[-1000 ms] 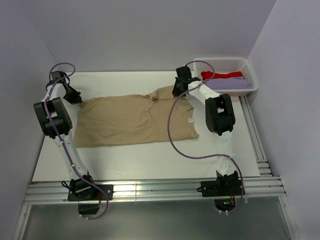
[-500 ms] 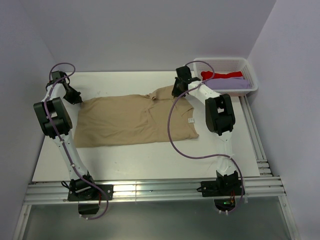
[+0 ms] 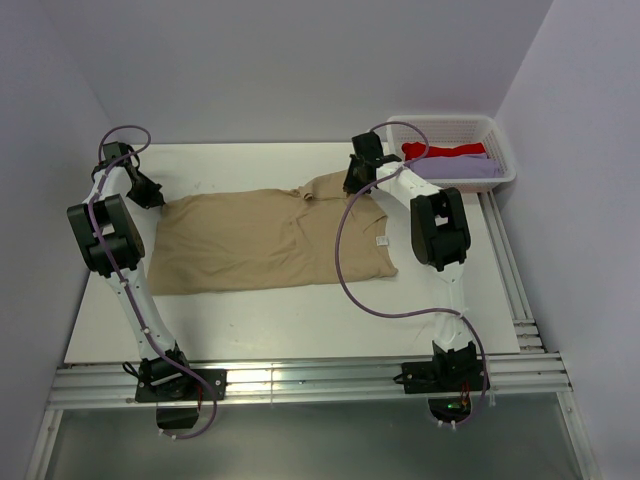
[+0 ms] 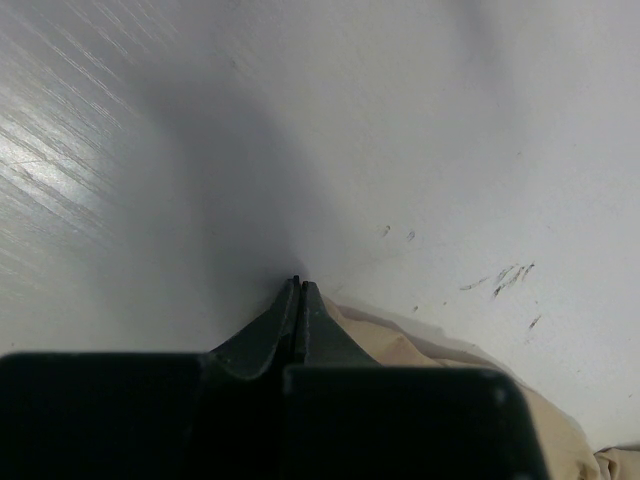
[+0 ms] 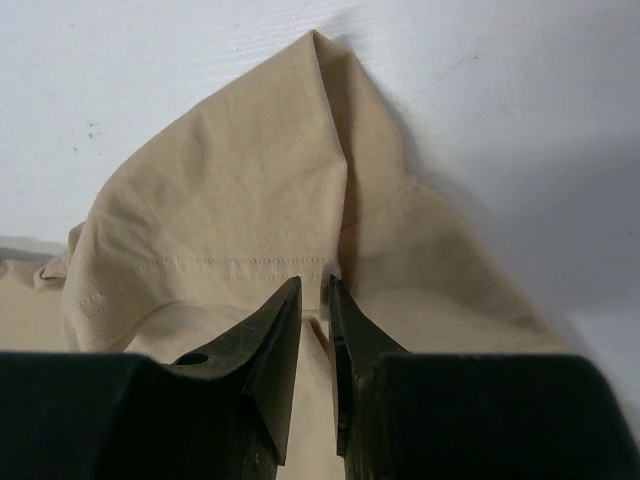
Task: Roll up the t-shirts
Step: Fold the tshirt
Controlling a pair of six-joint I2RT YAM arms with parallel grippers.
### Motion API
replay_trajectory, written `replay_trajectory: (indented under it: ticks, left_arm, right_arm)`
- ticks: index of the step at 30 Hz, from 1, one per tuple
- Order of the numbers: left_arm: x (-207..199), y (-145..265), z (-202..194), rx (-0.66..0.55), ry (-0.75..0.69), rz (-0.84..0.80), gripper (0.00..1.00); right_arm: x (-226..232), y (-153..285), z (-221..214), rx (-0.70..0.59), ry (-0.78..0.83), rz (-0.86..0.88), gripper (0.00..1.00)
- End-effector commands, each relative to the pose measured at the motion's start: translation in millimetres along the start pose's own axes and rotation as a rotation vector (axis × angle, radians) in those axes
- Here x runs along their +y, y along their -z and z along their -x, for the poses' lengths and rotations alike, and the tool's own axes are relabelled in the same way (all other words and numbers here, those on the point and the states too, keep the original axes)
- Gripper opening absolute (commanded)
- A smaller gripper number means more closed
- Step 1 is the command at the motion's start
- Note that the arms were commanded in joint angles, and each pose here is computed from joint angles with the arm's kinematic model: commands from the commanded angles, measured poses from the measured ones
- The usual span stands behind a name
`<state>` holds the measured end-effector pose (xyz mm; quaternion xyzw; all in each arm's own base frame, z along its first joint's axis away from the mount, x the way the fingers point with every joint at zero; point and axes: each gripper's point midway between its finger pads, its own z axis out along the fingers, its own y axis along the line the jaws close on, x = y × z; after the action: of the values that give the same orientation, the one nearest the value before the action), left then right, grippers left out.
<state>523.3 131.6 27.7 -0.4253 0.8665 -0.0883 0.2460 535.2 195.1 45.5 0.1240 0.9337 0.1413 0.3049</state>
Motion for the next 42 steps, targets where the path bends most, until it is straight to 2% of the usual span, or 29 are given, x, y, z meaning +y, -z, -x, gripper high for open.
replay_trajectory:
  ticks: [1,42]
  left_arm:
    - [-20.0,33.0,18.1,-0.059,-0.030,-0.050,0.00]
    - [-21.9,36.9,20.5,-0.068,-0.032,-0.055,0.00]
  right_arm:
    - [9.6,9.6,13.8,-0.045,0.008,0.021,0.25]
    - [-13.3,-12.0,-5.2,-0.006,0.004,-0.015,0.23]
